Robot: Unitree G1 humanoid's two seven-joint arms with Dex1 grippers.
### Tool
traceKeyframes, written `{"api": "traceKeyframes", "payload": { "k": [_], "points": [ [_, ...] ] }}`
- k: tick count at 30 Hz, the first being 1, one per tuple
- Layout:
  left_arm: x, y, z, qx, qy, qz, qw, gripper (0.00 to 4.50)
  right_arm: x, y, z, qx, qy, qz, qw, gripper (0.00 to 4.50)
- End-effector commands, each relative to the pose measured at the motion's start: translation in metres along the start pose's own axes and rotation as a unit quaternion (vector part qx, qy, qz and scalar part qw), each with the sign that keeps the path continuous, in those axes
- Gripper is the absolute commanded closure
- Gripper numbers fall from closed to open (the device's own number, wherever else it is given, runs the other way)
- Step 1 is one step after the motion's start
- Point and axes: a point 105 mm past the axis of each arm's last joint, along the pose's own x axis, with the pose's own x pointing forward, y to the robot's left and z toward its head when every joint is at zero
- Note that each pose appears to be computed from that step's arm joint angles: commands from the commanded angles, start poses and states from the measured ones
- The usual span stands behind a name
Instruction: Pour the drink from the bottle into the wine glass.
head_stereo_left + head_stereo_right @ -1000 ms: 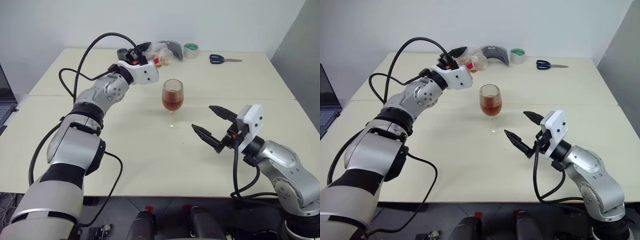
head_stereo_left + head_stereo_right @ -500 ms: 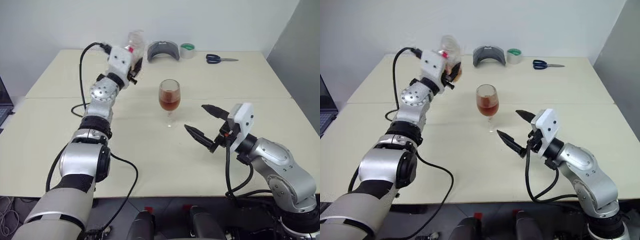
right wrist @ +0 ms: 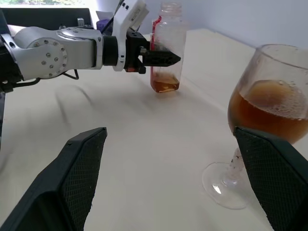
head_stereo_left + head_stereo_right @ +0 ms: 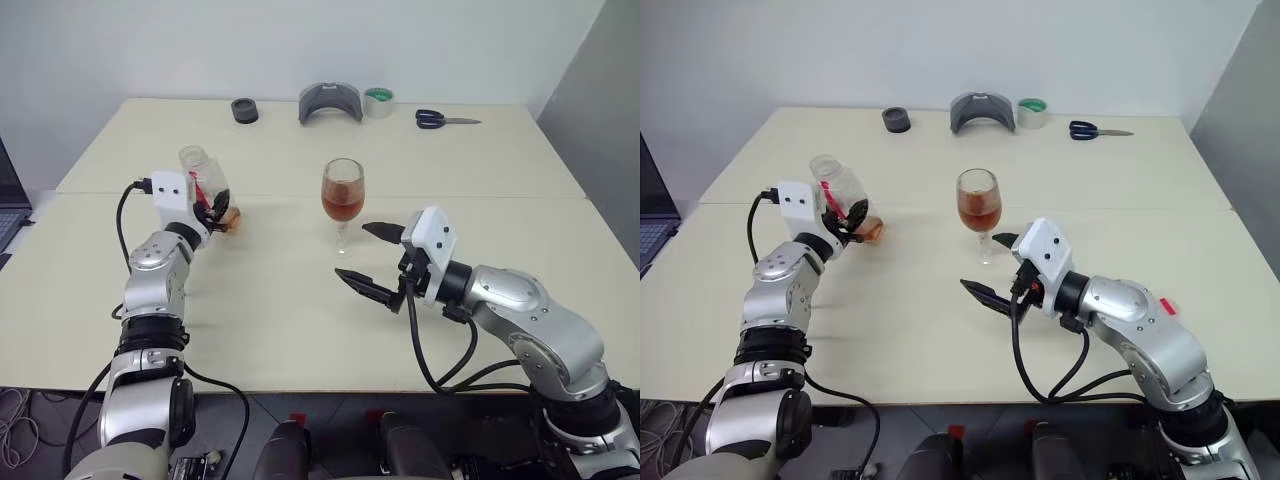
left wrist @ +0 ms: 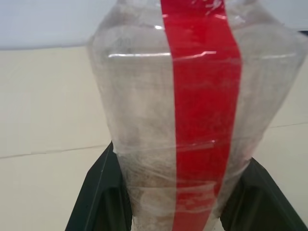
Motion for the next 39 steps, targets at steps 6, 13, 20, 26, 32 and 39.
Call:
{"api": "traceKeyframes", "payload": {
  "k": [6, 13, 20, 26, 32, 39],
  "points": [
    [-0.010, 0.008, -0.003, -0.009, -0.004, 0.003, 1.000, 2.74, 0.008, 0.000, 0.012, -0.020, -0.019, 0.007, 1.000, 0.00],
    [-0.012, 0.010, -0.008, -0.008, 0.001, -0.003, 1.000, 2.02, 0.010, 0.000, 0.014, -0.021, -0.022, 0.002, 1.000, 0.00],
    [-0.013, 0.009, -0.008, 0.001, -0.001, -0.006, 1.000, 0.05, 0.008, -0.002, 0.012, -0.020, -0.019, -0.002, 1.000, 0.00],
    [-0.016, 0.008, -0.003, 0.038, -0.013, -0.010, 0.999, 0.05, 0.004, -0.007, 0.008, -0.020, -0.016, -0.018, 1.000, 0.00],
    [-0.034, 0.010, 0.002, 0.062, -0.030, 0.009, 0.998, 0.05, -0.012, -0.019, -0.010, -0.010, -0.039, -0.098, 0.994, 0.00],
    [-0.066, -0.005, -0.006, 0.081, -0.022, 0.026, 0.996, 0.05, -0.034, -0.036, -0.058, 0.044, -0.063, -0.260, 0.963, 0.00]
  ]
}}
